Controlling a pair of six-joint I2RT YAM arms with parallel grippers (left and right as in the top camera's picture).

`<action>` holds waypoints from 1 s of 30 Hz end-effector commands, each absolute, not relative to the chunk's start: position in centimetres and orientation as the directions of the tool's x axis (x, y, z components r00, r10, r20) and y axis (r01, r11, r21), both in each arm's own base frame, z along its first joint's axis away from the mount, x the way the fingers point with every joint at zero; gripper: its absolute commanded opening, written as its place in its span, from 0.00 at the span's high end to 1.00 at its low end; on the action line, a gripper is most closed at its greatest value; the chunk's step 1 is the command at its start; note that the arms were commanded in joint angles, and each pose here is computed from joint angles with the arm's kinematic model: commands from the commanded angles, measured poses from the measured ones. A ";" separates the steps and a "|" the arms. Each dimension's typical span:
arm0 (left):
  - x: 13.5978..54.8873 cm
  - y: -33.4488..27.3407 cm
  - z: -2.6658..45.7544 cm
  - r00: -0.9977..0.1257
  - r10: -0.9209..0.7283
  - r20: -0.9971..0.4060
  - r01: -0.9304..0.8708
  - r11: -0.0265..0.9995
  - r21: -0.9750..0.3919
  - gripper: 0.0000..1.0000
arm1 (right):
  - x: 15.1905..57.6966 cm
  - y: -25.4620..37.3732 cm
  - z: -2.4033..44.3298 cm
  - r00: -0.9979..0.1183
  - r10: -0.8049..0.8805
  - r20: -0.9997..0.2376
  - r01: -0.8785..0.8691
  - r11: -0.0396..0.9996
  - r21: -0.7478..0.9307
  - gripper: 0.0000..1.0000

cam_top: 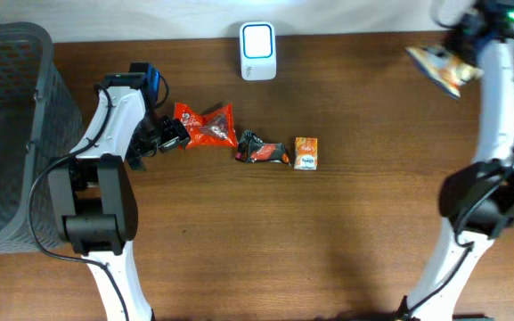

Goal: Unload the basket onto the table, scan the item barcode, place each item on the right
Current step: 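Carry the wipes pack to the right side of the table and release, then move the right gripper to the orange box and grasp it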

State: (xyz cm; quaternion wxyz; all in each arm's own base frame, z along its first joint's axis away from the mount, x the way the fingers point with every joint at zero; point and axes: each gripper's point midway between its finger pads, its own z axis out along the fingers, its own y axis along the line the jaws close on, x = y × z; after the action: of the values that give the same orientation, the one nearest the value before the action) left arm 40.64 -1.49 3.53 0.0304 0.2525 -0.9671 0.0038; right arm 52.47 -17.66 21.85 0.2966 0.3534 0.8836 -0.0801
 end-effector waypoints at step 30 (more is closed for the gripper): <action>40.4 -1.1 3.2 -0.864 -0.499 0.065 -0.499 0.866 0.027 0.01 | 47.9 -28.3 17.5 -0.528 0.757 -0.384 0.502 0.643 0.578 0.35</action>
State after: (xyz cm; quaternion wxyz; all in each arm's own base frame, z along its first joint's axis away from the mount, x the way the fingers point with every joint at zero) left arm 40.65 -1.49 3.53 0.0303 0.2525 -0.9671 0.0039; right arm 43.71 -35.56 9.69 0.2275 0.4655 0.8552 -0.0161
